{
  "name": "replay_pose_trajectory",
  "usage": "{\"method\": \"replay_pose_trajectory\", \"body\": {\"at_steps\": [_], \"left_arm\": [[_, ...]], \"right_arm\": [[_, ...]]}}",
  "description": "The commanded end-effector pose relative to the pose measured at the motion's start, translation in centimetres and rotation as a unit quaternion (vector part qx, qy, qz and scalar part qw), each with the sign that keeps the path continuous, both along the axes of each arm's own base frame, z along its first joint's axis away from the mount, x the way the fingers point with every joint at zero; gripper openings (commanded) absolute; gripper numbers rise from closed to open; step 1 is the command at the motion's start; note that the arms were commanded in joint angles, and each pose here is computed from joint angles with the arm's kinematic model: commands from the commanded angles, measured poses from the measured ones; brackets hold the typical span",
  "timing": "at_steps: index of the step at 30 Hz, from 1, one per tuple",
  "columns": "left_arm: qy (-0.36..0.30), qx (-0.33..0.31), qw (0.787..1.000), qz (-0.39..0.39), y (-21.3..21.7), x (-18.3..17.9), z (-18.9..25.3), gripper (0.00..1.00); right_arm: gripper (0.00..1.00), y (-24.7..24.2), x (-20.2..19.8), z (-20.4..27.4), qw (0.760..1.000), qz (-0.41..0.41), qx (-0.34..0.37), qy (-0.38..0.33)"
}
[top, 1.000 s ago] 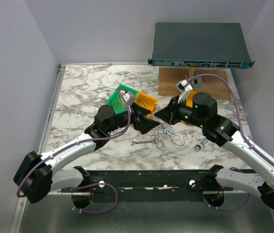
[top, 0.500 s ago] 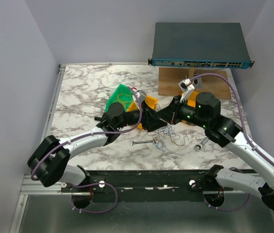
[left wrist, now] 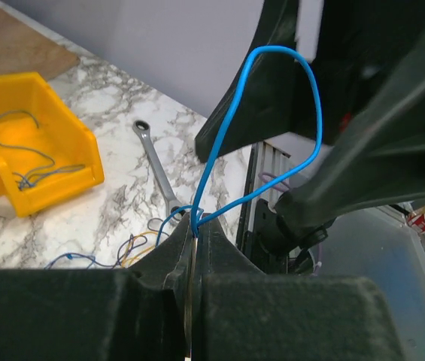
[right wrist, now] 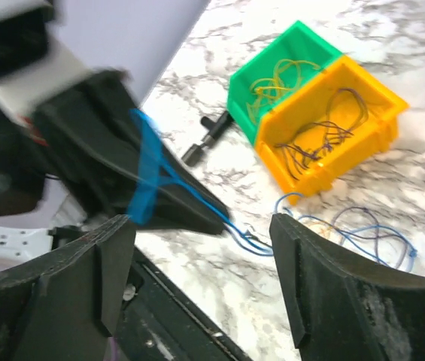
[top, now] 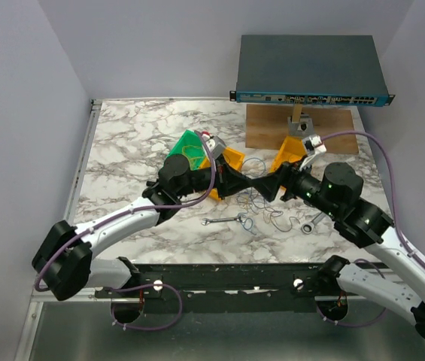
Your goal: Untangle the cables
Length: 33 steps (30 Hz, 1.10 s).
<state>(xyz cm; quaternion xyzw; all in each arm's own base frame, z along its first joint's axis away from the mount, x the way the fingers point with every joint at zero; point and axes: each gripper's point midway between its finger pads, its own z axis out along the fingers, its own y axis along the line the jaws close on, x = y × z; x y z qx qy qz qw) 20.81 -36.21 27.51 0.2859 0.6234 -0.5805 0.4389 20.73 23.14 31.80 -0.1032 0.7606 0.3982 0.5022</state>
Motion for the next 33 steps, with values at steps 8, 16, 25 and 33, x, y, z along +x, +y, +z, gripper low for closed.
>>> {"method": "replay_pose_trajectory", "body": {"at_steps": [8,16,25,33], "left_arm": [[-0.044,-0.011,0.999,0.028,2.0,-0.4,6.3,0.0],[-0.03,-0.069,0.997,-0.011,1.6,-1.9,10.0,0.0],[-0.042,-0.095,0.995,0.009,2.8,-2.3,13.8,0.0],[-0.034,-0.06,0.978,0.195,9.2,2.6,15.2,0.0]], "right_arm": [[0.86,-1.8,-1.5,-6.1,0.999,0.008,-0.013,-0.052],[0.89,2.6,-1.4,-7.8,0.993,0.102,0.002,-0.058],[0.12,1.4,3.8,-14.1,0.999,-0.045,-0.014,0.015],[0.03,-1.1,1.4,-20.7,0.992,-0.083,-0.009,0.099]]}}
